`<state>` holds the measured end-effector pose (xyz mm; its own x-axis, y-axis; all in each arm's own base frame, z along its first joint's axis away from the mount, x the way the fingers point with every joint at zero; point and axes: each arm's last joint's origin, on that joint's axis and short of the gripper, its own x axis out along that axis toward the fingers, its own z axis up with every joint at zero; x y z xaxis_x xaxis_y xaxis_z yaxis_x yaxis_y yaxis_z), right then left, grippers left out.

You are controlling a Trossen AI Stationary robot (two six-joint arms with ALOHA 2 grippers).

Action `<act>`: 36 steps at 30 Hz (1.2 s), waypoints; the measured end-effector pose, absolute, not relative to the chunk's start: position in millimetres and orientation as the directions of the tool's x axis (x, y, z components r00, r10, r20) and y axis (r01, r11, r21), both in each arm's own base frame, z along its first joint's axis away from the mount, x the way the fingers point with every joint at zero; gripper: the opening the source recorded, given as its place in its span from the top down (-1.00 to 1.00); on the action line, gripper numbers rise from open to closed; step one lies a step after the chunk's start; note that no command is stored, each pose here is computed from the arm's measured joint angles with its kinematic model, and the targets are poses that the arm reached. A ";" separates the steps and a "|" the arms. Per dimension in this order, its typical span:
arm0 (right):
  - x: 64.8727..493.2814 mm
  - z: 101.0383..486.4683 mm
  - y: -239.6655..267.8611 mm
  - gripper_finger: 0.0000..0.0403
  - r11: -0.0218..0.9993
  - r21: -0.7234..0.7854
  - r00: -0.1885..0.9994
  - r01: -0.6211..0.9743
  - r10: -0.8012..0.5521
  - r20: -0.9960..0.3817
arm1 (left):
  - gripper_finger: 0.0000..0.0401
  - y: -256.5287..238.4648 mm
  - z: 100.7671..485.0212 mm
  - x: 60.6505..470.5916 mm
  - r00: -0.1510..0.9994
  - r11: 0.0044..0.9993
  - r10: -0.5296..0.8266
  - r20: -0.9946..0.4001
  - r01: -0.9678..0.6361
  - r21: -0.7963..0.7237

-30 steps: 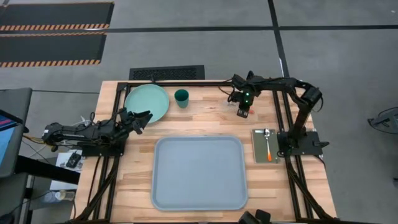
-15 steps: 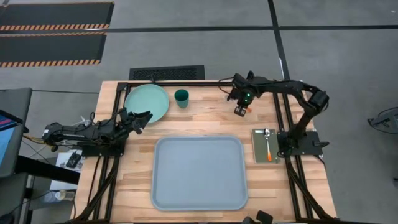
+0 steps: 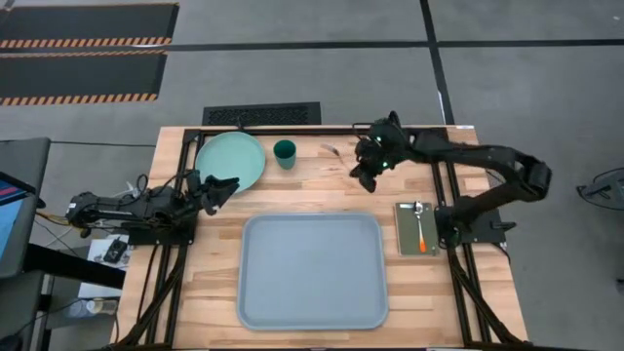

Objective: Pick and place plate/cup/fork/spoon on tray
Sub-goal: Put the orange fork on the blue serving tray

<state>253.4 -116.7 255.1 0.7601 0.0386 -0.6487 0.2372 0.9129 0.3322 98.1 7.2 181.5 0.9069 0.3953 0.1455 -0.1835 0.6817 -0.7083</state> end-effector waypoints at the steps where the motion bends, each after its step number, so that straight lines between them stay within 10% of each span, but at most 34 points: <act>1: 257.0 260.9 -107.9 0.93 0.922 0.336 0.799 0.191 0.053 -0.599 | -0.27 6.7 183.8 98.0 0.911 0.693 0.376 0.168 -0.156 -0.704; 17: 325.5 290.8 0.4 0.88 0.901 0.240 0.932 -0.360 0.358 0.057 | -0.27 -3.4 222.6 108.1 0.933 0.872 0.048 0.356 0.135 -0.471; 36: 361.9 243.9 38.8 0.85 0.727 0.308 0.790 -0.614 0.561 0.249 | -0.27 -18.3 286.2 243.4 0.951 0.921 -0.287 0.114 0.307 -0.239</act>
<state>361.9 38.8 243.9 0.7896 0.5609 0.2490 -0.6136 0.7271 0.3078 243.4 -18.3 286.2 0.9511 -0.2871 0.1143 0.3068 0.9212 -0.2392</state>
